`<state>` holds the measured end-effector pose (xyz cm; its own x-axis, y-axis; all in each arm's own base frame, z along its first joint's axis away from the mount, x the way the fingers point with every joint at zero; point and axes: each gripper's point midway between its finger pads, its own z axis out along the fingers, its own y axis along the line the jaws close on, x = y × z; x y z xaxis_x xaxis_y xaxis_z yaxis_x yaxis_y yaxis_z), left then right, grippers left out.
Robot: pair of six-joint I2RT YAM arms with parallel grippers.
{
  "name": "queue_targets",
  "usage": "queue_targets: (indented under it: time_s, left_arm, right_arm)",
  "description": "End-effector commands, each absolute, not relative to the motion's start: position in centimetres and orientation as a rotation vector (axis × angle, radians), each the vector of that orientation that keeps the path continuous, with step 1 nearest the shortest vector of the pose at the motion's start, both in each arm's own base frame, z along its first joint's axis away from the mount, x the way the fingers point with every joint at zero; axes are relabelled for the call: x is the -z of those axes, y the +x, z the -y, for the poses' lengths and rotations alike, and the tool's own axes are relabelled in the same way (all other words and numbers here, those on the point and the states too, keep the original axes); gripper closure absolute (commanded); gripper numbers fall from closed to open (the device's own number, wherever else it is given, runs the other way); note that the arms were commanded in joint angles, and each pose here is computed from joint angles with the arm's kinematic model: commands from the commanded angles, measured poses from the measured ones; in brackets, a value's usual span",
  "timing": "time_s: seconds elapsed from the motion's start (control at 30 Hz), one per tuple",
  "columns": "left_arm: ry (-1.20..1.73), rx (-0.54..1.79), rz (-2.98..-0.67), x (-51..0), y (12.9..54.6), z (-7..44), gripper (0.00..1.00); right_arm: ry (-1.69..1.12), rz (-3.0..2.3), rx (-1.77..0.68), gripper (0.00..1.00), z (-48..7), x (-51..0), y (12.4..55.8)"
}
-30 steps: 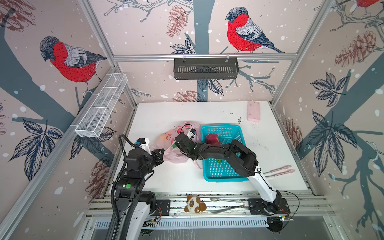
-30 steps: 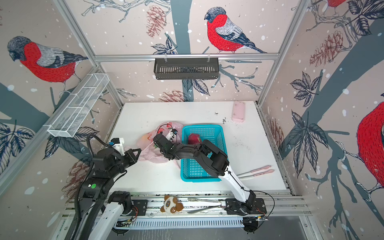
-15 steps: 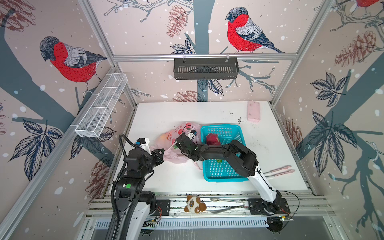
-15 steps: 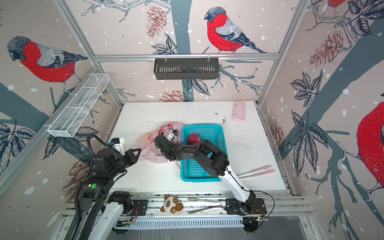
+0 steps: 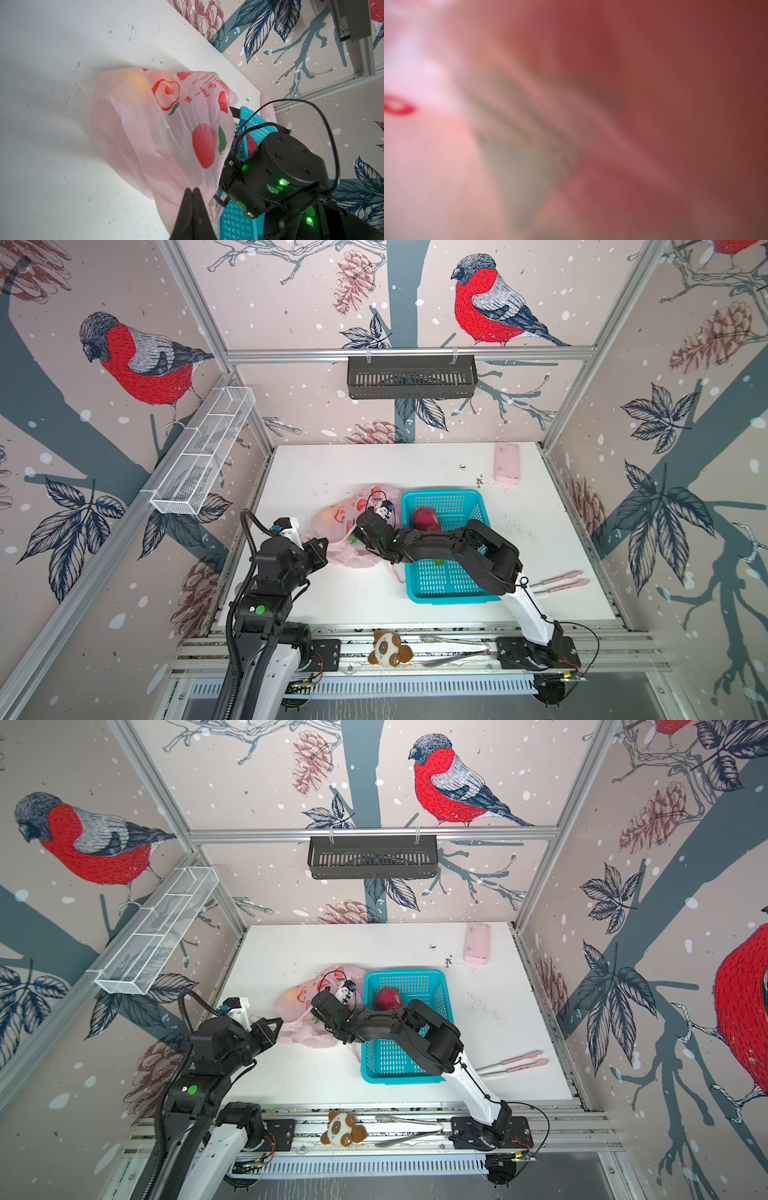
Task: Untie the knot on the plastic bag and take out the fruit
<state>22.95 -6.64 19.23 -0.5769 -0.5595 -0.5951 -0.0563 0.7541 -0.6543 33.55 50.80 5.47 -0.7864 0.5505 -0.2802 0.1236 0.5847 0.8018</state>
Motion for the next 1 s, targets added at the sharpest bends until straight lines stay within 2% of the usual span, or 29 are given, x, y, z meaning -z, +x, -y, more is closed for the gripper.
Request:
queue_targets:
  time_s: [0.0, 0.97]
  left_arm:
    - [-0.480, 0.728, -2.047, -19.7, 23.7, 6.1, 1.00]
    - [-0.529, 0.655, -2.031, -17.2, 24.8, 5.0, 1.00]
  right_arm:
    - [0.458, -2.338, -1.106, 0.84, -50.9, -5.7, 32.8]
    - [0.218, -2.457, -1.202, 0.86, -51.8, -8.8, 27.7]
